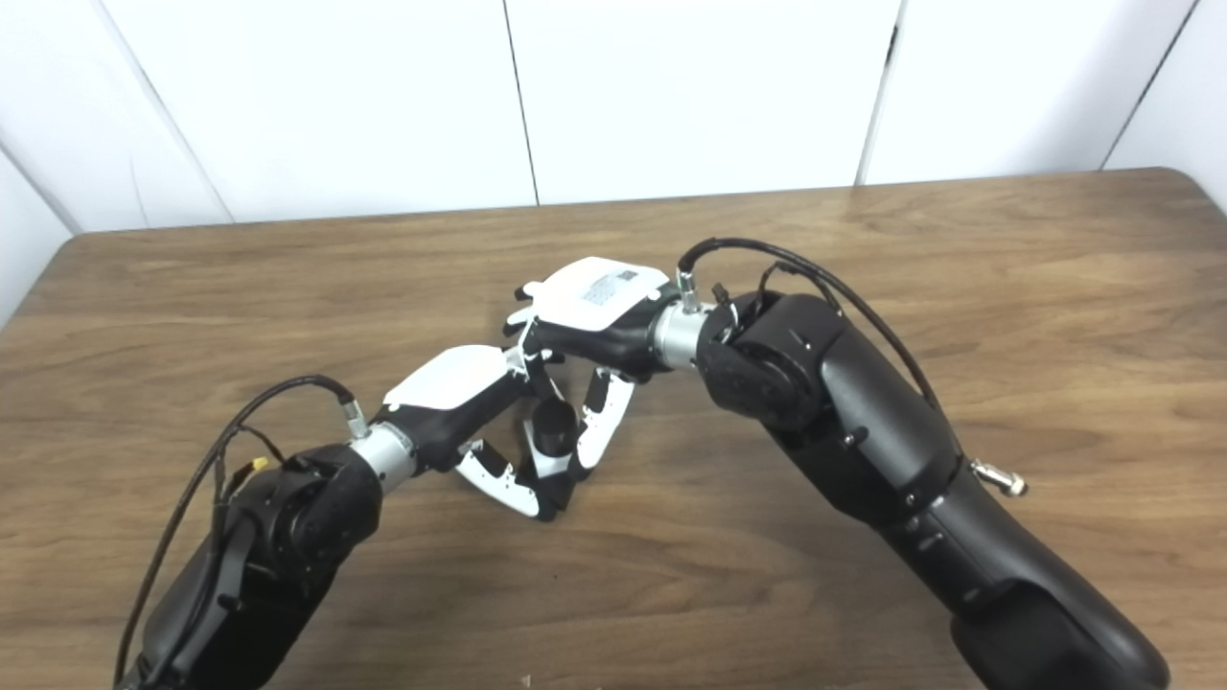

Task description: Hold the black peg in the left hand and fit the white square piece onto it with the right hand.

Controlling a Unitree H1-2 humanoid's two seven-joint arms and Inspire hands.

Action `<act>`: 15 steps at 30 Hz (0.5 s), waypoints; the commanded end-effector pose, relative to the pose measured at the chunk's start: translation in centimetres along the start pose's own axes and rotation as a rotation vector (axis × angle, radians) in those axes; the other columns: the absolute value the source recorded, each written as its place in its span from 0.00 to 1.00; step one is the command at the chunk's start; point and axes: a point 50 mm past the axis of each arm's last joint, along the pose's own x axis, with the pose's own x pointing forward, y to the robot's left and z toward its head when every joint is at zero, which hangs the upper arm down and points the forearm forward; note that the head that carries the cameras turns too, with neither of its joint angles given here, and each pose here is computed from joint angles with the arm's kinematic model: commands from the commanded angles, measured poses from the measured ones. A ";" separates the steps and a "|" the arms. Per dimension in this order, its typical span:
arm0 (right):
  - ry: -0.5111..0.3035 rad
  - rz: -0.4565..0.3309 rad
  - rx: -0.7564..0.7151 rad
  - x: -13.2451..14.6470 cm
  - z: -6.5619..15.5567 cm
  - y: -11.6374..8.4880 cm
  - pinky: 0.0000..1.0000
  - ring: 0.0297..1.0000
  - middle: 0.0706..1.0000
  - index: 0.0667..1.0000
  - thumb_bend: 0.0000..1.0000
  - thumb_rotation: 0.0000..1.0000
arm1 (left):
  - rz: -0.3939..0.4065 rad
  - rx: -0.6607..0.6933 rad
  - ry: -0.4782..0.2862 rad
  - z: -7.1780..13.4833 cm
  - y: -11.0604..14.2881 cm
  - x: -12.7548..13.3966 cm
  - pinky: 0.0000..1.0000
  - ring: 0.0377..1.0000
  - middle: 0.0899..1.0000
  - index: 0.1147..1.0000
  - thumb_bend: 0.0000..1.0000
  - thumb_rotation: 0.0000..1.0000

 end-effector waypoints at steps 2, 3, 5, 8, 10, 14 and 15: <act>0.000 -0.093 -0.042 -0.9 0.1 -3.5 1.00 1.00 0.91 0.74 1.00 0.42 | 0.020 0.020 -0.001 -0.1 1.0 0.4 1.00 1.00 0.97 0.58 0.86 0.28; 0.001 -0.097 -0.044 -1.0 0.0 -3.6 1.00 1.00 0.91 0.73 1.00 0.42 | 0.018 0.021 0.001 -0.1 0.9 0.5 1.00 1.00 0.97 0.58 0.86 0.28; 0.008 -0.102 -0.042 -1.2 -0.1 -4.0 1.00 1.00 0.91 0.73 1.00 0.42 | 0.017 0.023 0.003 -0.2 0.9 0.5 1.00 1.00 0.96 0.58 0.86 0.29; 0.018 -0.110 -0.031 -1.7 -0.3 -4.6 1.00 1.00 0.91 0.74 1.00 0.41 | 0.018 0.024 0.002 -0.3 0.8 0.6 1.00 1.00 0.96 0.59 0.86 0.29; 0.024 -0.117 -0.022 -2.0 -0.3 -4.9 1.00 1.00 0.91 0.74 1.00 0.40 | 0.018 0.023 0.002 -0.3 0.8 0.7 1.00 1.00 0.96 0.59 0.86 0.29; 0.033 -0.131 -0.012 -2.4 -0.5 -5.1 1.00 1.00 0.91 0.73 1.00 0.40 | 0.016 0.019 0.007 -0.4 0.8 0.7 1.00 1.00 0.96 0.59 0.86 0.29; 0.035 -0.135 -0.012 -2.5 -0.6 -5.1 1.00 1.00 0.91 0.73 1.00 0.40 | 0.015 0.020 0.008 -0.5 0.8 0.7 1.00 1.00 0.96 0.59 0.86 0.29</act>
